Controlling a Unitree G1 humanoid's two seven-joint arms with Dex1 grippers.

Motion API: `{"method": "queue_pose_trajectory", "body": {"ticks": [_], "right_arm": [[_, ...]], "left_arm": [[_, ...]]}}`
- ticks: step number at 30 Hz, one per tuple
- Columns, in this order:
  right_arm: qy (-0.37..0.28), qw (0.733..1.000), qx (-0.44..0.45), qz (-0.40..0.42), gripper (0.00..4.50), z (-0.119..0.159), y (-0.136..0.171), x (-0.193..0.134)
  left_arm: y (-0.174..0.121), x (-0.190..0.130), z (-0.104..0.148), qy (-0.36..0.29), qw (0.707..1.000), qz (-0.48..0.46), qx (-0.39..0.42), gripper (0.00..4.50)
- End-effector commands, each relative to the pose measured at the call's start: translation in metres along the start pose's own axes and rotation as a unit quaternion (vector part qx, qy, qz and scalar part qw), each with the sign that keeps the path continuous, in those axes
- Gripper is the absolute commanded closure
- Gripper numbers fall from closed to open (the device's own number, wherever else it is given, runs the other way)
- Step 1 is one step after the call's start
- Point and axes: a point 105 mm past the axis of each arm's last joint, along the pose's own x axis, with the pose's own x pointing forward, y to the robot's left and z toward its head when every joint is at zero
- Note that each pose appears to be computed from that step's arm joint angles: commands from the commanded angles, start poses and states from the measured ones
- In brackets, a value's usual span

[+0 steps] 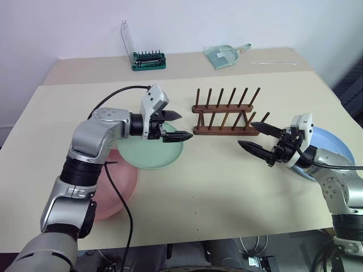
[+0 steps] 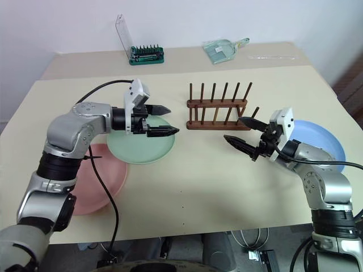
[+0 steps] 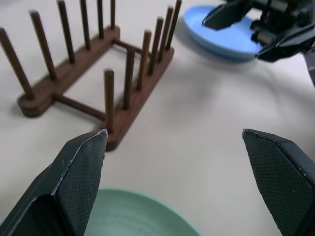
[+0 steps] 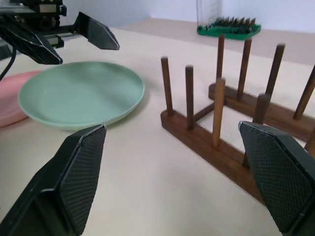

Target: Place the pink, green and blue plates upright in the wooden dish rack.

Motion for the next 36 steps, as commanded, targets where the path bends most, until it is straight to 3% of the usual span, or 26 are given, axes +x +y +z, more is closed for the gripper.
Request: {"method": "queue_pose_trajectory", "body": {"ticks": [1, 4, 11, 15, 20, 23, 29, 33, 36], "right_arm": [[-0.012, 0.998, -0.051, -0.028, 0.08, 0.018, -0.011, -0.002], [-0.022, 0.998, -0.046, -0.026, 0.08, 0.024, -0.010, 0.002], [-0.029, 0.998, -0.056, -0.006, 0.08, 0.029, 0.002, 0.010], [-0.027, 0.998, -0.056, 0.002, 0.08, 0.027, 0.004, 0.015], [-0.029, 0.998, -0.059, 0.004, 0.08, 0.027, 0.001, 0.021], [-0.029, 0.998, -0.061, 0.014, 0.08, 0.025, 0.002, 0.025], [-0.037, 0.996, -0.046, 0.072, 0.08, 0.028, 0.018, 0.031], [-0.052, 0.991, -0.053, 0.107, 0.08, 0.038, 0.026, 0.034], [-0.054, 0.986, -0.069, 0.141, 0.08, 0.036, 0.038, 0.032]], "left_arm": [[0.007, -0.010, 0.017, -0.042, 0.999, 0.020, 0.022, 0.00], [0.006, -0.019, 0.024, -0.072, 0.997, 0.006, 0.032, 0.00], [0.032, -0.070, 0.036, -0.094, 0.995, 0.044, 0.010, 0.00], [0.033, -0.092, 0.036, -0.070, 0.996, 0.048, 0.026, 0.00], [0.043, -0.155, 0.020, 0.014, 0.996, 0.088, -0.013, 0.00], [0.040, -0.186, -0.010, 0.106, 0.989, 0.107, -0.011, 0.00], [0.031, -0.229, -0.038, 0.162, 0.976, 0.142, -0.027, 0.00], [0.029, -0.263, -0.067, 0.230, 0.929, 0.214, -0.194, 0.00], [0.023, -0.273, -0.084, 0.299, 0.891, 0.247, -0.236, 0.00]]}}
